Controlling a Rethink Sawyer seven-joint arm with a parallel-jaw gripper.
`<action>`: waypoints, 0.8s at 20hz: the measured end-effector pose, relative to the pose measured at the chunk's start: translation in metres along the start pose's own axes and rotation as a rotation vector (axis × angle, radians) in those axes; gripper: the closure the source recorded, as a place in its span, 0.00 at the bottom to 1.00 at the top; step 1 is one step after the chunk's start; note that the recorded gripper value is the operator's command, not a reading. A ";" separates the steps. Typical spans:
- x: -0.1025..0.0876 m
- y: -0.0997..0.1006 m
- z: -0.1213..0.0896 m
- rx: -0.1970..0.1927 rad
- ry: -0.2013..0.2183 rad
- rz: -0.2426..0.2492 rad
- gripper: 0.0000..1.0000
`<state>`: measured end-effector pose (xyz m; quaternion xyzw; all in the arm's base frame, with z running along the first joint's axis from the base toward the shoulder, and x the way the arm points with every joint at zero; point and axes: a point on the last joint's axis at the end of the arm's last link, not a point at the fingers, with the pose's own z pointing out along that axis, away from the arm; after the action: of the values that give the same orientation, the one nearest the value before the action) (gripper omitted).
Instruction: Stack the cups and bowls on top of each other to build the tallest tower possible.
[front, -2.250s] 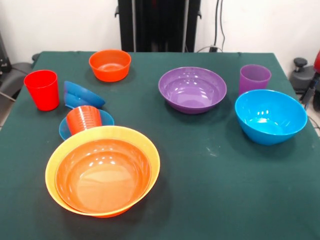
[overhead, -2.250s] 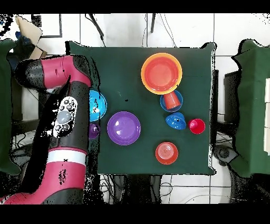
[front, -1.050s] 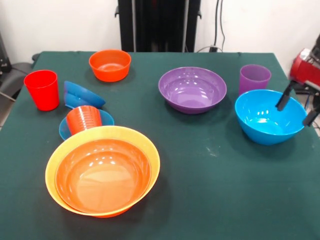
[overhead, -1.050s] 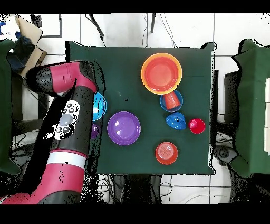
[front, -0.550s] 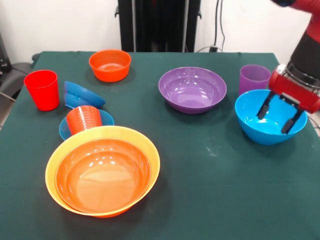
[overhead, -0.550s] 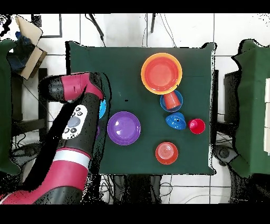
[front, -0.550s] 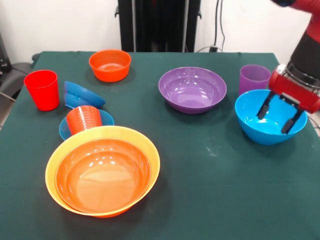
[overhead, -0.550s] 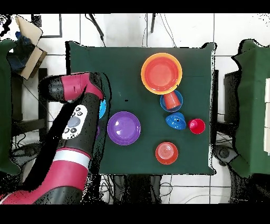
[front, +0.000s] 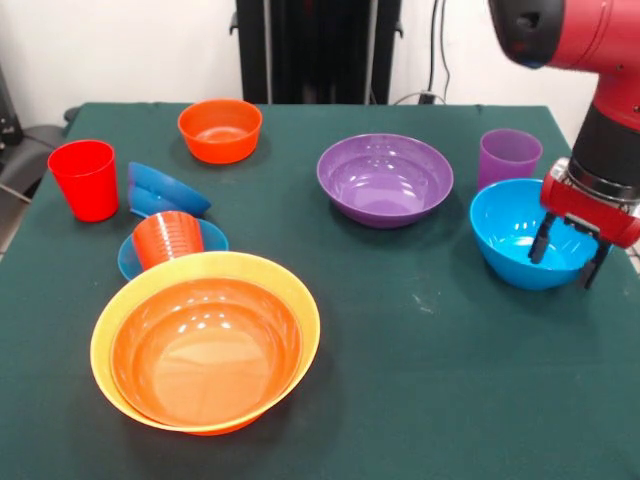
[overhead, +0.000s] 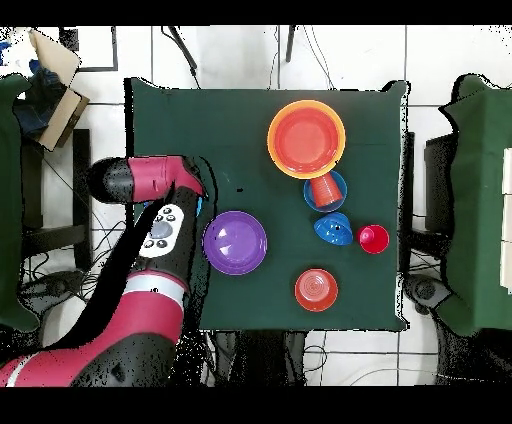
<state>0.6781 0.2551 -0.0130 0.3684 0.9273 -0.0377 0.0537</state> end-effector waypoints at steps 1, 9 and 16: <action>0.001 0.000 0.001 -0.004 0.004 0.003 0.00; -0.001 -0.002 0.001 -0.029 0.043 0.038 0.00; 0.002 -0.002 -0.001 -0.021 0.033 0.029 1.00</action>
<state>0.6751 0.2549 -0.0124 0.3819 0.9230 -0.0209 0.0428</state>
